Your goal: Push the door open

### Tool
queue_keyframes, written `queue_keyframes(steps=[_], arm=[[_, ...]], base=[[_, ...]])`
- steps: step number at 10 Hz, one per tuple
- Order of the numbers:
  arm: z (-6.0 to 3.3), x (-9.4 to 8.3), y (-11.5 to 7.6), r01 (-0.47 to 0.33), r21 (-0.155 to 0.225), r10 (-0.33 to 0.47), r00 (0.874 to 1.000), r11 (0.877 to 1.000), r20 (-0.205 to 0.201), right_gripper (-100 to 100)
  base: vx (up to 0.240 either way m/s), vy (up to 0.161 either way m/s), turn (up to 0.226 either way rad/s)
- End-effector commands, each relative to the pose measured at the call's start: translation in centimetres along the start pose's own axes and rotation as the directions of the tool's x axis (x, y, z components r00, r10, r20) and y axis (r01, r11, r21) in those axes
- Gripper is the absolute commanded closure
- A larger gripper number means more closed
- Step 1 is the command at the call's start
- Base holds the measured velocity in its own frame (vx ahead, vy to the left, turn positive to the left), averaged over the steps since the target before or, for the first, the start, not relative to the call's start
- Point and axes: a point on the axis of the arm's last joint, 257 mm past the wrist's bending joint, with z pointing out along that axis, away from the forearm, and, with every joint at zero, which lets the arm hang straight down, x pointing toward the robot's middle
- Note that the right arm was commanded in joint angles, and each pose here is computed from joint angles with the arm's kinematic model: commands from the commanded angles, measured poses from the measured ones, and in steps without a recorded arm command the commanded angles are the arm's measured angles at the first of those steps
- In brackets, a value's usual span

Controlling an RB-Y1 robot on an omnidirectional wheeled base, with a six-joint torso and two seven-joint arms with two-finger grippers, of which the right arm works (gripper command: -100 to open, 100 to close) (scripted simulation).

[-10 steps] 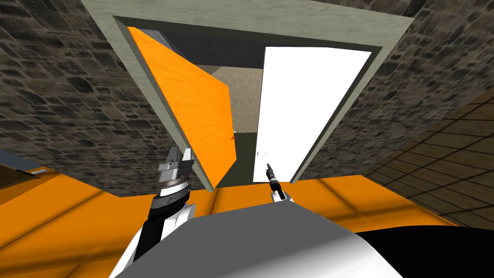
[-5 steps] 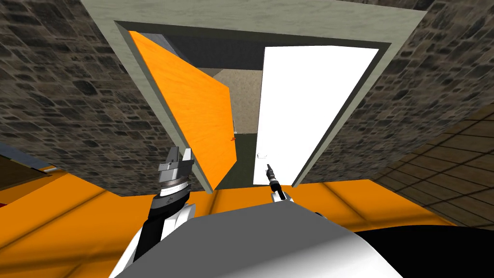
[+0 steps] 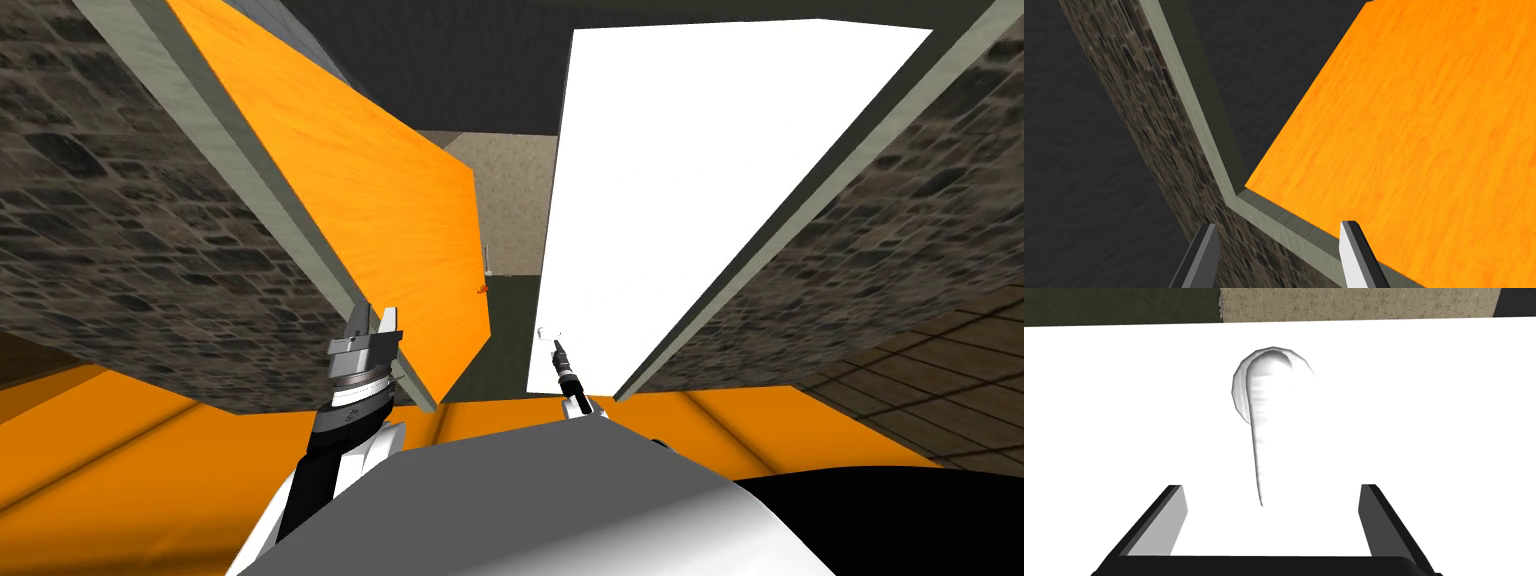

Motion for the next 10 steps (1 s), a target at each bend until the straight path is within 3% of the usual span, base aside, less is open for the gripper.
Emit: queue_keyframes(steps=[1,5,6,10], arm=[[-0.01,-0.1,-0.01,0.0,0.0,0.0,1.0,1.0,0.005,-100],[-0.02,-0.22,-0.05,-0.001,0.0,0.001,1.0,1.0,0.011,-100],[-0.02,-0.22,-0.05,-0.001,0.0,0.001,1.0,1.0,0.011,100],[-0.02,-0.22,-0.05,-0.001,0.0,0.001,1.0,1.0,0.011,100]], base=[[0.191,-0.023,0.032],[0.171,-0.016,0.019],[-0.013,0.003,-0.005],[-0.021,0.001,-0.001]])
